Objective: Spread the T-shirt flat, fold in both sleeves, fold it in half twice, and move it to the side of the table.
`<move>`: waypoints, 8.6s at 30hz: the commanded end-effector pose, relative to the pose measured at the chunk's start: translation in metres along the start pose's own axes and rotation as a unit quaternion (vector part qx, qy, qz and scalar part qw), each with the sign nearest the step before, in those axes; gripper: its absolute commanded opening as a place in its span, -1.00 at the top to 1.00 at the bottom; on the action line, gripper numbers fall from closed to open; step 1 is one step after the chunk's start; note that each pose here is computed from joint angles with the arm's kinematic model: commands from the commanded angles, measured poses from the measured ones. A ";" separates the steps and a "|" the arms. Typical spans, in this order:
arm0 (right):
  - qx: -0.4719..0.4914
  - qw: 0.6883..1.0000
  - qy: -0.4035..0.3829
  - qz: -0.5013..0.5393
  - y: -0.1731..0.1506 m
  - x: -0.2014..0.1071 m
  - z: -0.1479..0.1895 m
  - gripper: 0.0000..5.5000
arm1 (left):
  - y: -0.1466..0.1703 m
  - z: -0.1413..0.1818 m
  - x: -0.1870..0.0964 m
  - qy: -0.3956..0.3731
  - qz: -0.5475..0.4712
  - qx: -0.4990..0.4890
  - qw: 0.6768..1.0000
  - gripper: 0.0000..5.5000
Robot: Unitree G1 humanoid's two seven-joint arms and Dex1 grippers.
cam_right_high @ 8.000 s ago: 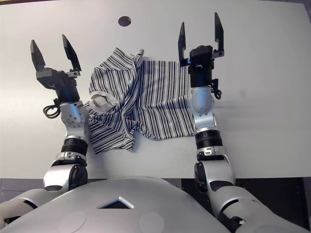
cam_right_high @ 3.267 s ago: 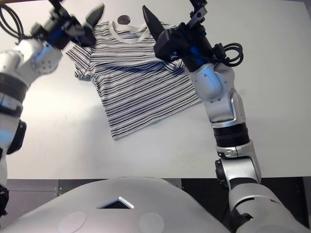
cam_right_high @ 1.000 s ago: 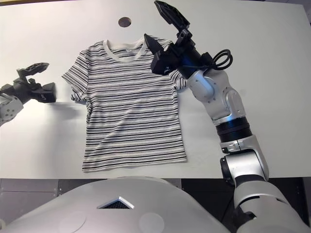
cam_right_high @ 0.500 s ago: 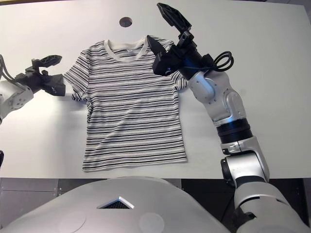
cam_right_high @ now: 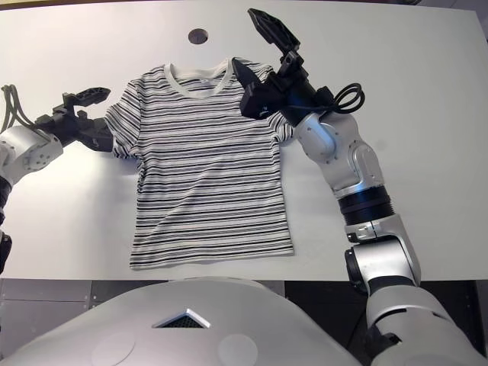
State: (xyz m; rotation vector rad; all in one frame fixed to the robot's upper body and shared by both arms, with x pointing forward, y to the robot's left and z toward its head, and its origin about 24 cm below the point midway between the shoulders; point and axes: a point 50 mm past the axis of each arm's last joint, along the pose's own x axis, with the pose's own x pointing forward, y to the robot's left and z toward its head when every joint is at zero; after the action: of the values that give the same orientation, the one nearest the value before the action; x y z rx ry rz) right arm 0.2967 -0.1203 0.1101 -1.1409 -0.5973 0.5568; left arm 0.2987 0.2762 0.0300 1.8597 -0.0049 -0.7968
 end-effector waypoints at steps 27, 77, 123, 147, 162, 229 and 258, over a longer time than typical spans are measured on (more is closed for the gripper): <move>0.003 1.000 0.005 -0.002 -0.003 -0.005 -0.005 -0.44 | -0.021 0.028 0.002 -0.008 0.062 -0.056 0.996 0.96; -0.166 0.927 0.251 0.223 0.019 -0.072 -0.133 -0.44 | 0.055 0.061 0.001 -0.023 0.320 -0.113 0.941 -0.15; -0.171 0.913 0.196 0.315 0.086 -0.053 -0.109 0.94 | 0.063 0.070 -0.025 -0.014 0.392 -0.228 0.891 -0.17; -0.147 0.974 0.097 0.142 0.050 -0.006 -0.078 0.95 | 0.036 0.074 -0.025 0.009 0.374 -0.274 0.886 -0.17; -0.143 0.972 0.011 0.188 0.080 0.022 -0.035 0.65 | 0.030 0.073 -0.025 0.016 0.370 -0.287 0.883 -0.17; 0.019 0.776 -0.172 0.606 0.037 -0.155 0.059 0.60 | -0.053 0.145 -0.150 -0.336 -0.263 -0.231 0.874 0.47; 0.194 0.965 -0.050 0.170 0.020 -0.046 -0.002 0.96 | 0.011 0.082 -0.070 -0.255 0.123 -0.493 0.822 0.95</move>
State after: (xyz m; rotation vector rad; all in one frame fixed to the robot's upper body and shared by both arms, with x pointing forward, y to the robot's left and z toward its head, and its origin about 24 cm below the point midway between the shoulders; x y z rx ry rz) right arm 0.2491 -0.1527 0.0852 -0.8422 -0.3498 1.0443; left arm 0.1943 0.2257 0.0601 0.6015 -0.1550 -0.9050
